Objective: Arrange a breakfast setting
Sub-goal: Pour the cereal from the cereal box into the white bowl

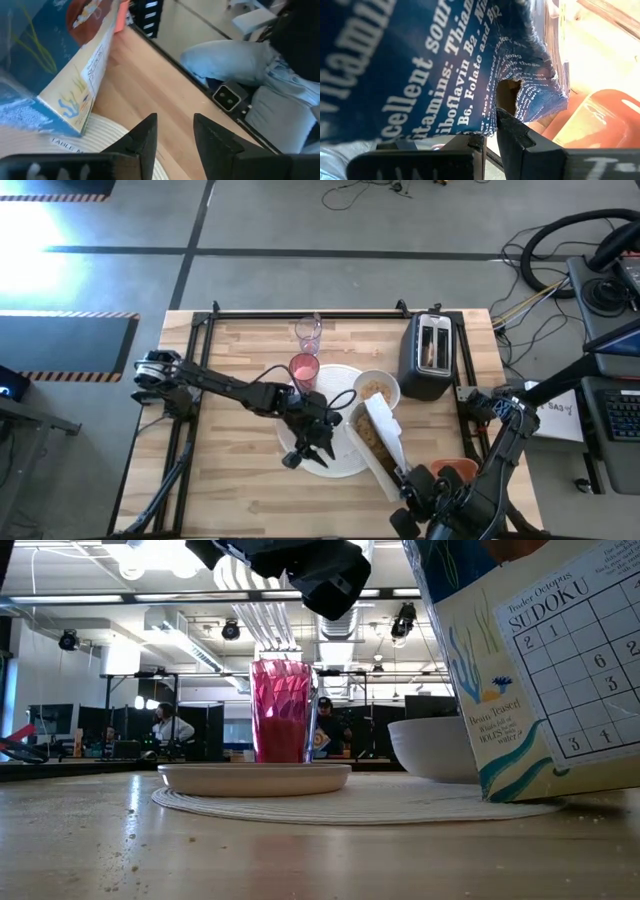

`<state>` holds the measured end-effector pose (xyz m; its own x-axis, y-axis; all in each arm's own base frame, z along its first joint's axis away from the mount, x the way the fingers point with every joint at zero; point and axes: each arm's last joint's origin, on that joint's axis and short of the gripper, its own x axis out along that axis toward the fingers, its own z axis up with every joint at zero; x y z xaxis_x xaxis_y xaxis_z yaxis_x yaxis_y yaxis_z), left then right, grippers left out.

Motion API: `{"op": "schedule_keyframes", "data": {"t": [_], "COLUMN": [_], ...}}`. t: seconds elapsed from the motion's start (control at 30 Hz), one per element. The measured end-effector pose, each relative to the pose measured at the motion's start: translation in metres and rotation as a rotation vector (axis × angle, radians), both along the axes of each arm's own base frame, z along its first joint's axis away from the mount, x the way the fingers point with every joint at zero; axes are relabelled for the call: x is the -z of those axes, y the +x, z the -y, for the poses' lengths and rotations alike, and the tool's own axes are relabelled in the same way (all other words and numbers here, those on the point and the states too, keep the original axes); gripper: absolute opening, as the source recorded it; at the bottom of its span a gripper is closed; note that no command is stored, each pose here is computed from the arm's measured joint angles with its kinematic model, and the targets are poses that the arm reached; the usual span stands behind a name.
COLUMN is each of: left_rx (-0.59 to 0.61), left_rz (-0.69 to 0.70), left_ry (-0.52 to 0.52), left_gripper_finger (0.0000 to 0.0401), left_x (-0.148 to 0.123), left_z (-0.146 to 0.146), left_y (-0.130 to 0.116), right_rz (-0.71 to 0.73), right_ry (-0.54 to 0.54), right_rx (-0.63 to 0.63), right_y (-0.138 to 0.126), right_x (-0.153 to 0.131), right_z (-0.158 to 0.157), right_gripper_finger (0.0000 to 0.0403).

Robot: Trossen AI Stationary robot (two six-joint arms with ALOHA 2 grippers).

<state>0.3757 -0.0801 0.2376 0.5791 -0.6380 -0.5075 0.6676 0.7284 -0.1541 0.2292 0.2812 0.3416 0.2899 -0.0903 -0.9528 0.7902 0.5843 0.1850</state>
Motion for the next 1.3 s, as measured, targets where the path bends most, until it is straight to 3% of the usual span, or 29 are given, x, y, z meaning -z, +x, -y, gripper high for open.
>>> {"op": "schedule_keyframes", "data": {"t": [0.27, 0.4, 0.73, 1.3], "left_rx": [0.038, -0.045, -0.225, -0.238], "left_rz": [0.059, 0.081, 0.168, 0.319], "left_ry": [0.01, 0.053, 0.269, 0.239], "left_gripper_finger": [0.0156, 0.0168, 0.0195, 0.0251], "left_x": [-0.009, -0.015, -0.028, -0.045], "left_z": [-0.015, -0.026, -0.047, -0.049], "left_y": [-0.002, 0.002, 0.011, 0.018], "right_rz": [0.0, 0.002, 0.003, -0.003], "right_ry": [0.0, 0.006, 0.009, -0.003], "right_rx": [0.003, 0.023, 0.022, -0.028], "right_y": [0.0, 0.0, 0.0, 0.0], "right_x": [0.0, 0.0, 0.0, 0.0], "right_z": [0.0, 0.0, 0.0, -0.001], "right_gripper_finger": [0.0024, 0.0024, 0.0024, 0.0024]}}
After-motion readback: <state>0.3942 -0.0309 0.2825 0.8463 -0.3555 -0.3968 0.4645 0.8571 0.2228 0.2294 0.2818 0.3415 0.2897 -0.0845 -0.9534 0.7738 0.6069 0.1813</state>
